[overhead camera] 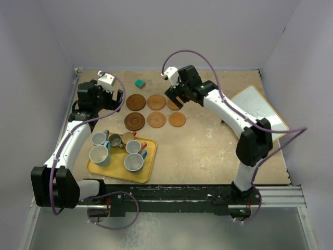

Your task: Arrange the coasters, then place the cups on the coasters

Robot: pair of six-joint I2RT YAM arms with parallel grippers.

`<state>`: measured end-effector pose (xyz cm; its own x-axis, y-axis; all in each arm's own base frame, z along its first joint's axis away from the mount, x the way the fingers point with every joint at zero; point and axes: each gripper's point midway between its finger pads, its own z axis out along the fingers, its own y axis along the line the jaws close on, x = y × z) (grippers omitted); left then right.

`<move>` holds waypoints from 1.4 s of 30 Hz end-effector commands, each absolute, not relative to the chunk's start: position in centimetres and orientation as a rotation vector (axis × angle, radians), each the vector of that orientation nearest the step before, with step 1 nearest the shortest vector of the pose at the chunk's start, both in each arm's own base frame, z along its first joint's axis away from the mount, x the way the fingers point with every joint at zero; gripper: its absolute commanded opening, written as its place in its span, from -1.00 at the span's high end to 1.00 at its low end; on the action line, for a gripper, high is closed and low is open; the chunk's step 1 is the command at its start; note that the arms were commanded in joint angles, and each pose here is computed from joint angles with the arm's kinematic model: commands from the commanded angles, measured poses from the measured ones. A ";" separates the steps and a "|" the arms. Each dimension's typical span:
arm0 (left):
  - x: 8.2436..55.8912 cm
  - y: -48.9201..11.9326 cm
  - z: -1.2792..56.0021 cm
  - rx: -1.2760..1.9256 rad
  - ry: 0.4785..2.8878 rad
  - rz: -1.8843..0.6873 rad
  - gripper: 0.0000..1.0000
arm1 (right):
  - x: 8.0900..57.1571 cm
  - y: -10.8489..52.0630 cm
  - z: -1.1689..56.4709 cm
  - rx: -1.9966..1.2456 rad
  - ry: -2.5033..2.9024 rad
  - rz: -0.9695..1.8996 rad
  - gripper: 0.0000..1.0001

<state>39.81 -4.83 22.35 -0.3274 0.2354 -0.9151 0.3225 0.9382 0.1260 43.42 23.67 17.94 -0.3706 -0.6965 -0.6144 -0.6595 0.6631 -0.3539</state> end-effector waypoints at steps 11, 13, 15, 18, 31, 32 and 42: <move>37.0 -5.4 23.9 0.642 1.904 -0.078 -0.77 | 33.9 18.7 22.4 -1.090 2.067 0.015 -0.77; 36.0 -5.4 23.4 0.694 1.929 -0.077 -0.77 | 32.8 18.2 22.2 -1.095 2.062 0.040 -0.77; 35.0 -5.2 22.9 0.720 1.962 -0.068 -0.77 | 31.8 17.8 21.8 -1.095 2.065 0.063 -0.77; 33.8 -4.4 22.4 0.726 2.018 -0.034 -0.77 | 30.7 17.3 21.2 -1.088 2.073 0.100 -0.77; 24.8 -2.0 19.5 1.275 2.183 0.050 -0.68 | 28.0 17.5 20.2 -1.134 2.052 0.271 -0.77; 24.3 -1.8 19.4 1.342 2.166 0.062 -0.68 | 27.9 17.6 20.2 -1.137 2.051 0.278 -0.77; 20.7 -0.5 16.7 1.893 2.027 0.058 -0.57 | 27.9 17.3 20.2 -1.141 2.046 0.263 -0.77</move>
<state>21.91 -1.02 17.28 -0.1928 0.9277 -0.3197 0.9055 0.2937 0.3062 28.11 17.29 18.97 -0.3476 -0.6513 -0.6746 -0.7927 0.5883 -0.1596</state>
